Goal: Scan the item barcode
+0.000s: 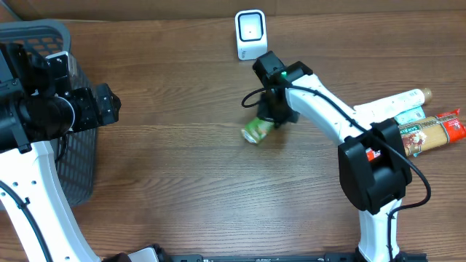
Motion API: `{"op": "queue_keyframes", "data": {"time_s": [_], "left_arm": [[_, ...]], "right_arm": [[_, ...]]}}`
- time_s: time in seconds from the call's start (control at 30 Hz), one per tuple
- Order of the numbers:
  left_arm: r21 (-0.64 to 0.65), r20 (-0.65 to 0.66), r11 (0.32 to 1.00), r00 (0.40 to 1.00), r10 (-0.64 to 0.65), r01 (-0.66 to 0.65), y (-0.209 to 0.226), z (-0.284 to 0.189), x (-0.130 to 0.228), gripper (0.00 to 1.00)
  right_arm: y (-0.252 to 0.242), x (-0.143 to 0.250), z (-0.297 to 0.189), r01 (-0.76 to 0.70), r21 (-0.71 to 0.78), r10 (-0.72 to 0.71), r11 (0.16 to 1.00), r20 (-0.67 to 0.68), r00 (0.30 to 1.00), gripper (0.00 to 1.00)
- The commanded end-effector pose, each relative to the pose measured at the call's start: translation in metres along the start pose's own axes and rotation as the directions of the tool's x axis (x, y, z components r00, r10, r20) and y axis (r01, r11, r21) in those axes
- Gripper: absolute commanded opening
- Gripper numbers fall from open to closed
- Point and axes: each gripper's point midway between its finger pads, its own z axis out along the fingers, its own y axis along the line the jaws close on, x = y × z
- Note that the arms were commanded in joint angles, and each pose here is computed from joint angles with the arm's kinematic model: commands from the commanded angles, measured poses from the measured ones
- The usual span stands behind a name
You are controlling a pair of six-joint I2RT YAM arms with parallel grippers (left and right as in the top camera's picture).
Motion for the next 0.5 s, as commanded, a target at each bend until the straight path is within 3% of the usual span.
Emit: {"op": "queue_keyframes", "data": {"time_s": [0.0, 0.23, 0.3, 0.33, 0.37, 0.47], "left_arm": [[0.006, 0.002, 1.000, 1.000, 0.016, -0.016, 0.000, -0.001, -0.001, 1.00], [0.006, 0.002, 1.000, 1.000, 0.016, -0.016, 0.000, -0.001, -0.001, 0.99], [0.007, 0.002, 1.000, 1.000, 0.016, -0.016, 0.000, -0.001, -0.001, 0.99], [0.006, 0.002, 1.000, 1.000, 0.016, -0.016, 0.000, -0.001, -0.001, 1.00], [0.006, 0.002, 1.000, 1.000, 0.016, -0.016, 0.000, -0.001, -0.001, 1.00], [0.006, 0.002, 1.000, 1.000, 0.016, -0.016, 0.000, -0.001, -0.001, 1.00]], "right_arm": [[0.053, 0.014, -0.008, 0.176, -0.137, -0.170, 0.975, 0.056, 0.984, 0.11], [0.082, 0.038, 0.021, 0.277, -0.126, -0.270, 0.953, 0.073, 0.960, 0.12], [0.085, 0.034, 0.012, 0.277, -0.131, -0.267, 0.952, 0.089, 0.959, 0.20], [0.086, 0.024, -0.002, 0.268, -0.141, -0.253, 0.953, 0.112, 0.961, 0.33], [0.086, 0.019, -0.011, 0.261, -0.147, -0.245, 0.954, 0.122, 0.962, 0.39], [0.081, 0.005, -0.038, 0.225, -0.160, -0.202, 0.961, 0.148, 0.968, 0.42]]}}
